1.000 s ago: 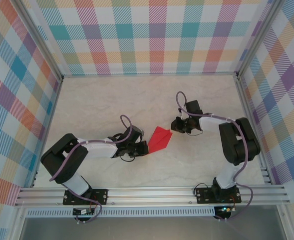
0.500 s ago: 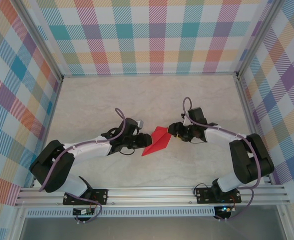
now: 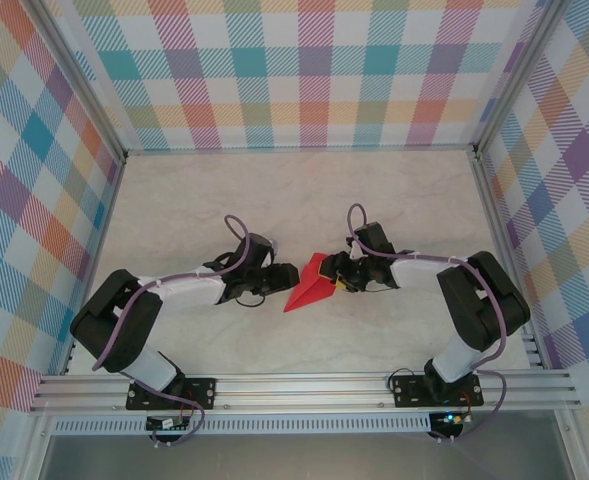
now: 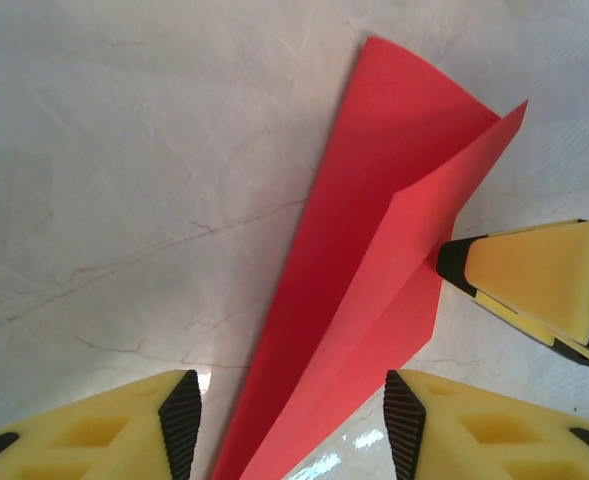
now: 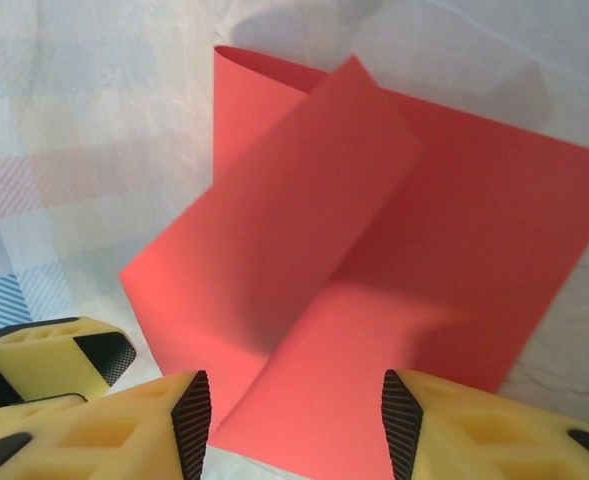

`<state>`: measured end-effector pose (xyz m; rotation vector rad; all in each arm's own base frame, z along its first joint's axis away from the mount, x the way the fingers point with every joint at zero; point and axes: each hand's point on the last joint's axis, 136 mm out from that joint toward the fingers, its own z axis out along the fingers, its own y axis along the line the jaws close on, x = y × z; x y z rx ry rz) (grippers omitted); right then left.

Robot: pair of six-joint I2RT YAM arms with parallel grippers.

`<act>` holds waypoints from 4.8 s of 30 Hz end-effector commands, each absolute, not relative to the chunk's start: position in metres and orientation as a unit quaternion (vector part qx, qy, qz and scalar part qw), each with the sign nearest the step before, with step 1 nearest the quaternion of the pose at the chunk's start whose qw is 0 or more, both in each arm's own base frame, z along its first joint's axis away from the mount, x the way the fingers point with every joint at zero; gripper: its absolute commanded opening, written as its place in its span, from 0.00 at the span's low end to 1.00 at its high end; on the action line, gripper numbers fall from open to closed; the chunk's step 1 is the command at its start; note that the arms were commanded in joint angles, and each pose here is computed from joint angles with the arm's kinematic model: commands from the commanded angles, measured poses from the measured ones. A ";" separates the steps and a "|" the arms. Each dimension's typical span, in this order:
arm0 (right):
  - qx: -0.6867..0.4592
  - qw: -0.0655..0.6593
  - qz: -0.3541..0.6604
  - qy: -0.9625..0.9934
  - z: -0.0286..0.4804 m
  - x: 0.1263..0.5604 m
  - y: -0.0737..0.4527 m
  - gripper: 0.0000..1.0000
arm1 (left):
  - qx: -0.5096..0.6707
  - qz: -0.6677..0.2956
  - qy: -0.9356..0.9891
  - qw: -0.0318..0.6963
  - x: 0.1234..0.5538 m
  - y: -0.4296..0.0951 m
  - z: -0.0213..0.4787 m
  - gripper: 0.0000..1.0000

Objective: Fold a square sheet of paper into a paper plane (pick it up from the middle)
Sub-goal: Turn over the paper at the center of the table.

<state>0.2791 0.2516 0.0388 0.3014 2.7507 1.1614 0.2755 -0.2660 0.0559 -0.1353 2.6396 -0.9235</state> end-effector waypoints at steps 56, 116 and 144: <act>-0.115 0.157 0.632 0.751 0.224 0.310 0.309 0.10 | 0.035 -0.666 0.717 0.205 0.280 -0.268 0.210 0.54; 0.160 0.262 0.160 0.938 0.110 0.299 0.134 0.98 | 0.086 0.083 0.970 0.213 0.295 -0.225 0.047 0.32; -0.099 0.164 0.276 0.942 0.094 0.261 0.377 0.69 | -0.214 -0.195 0.929 0.232 0.298 -0.112 0.077 0.77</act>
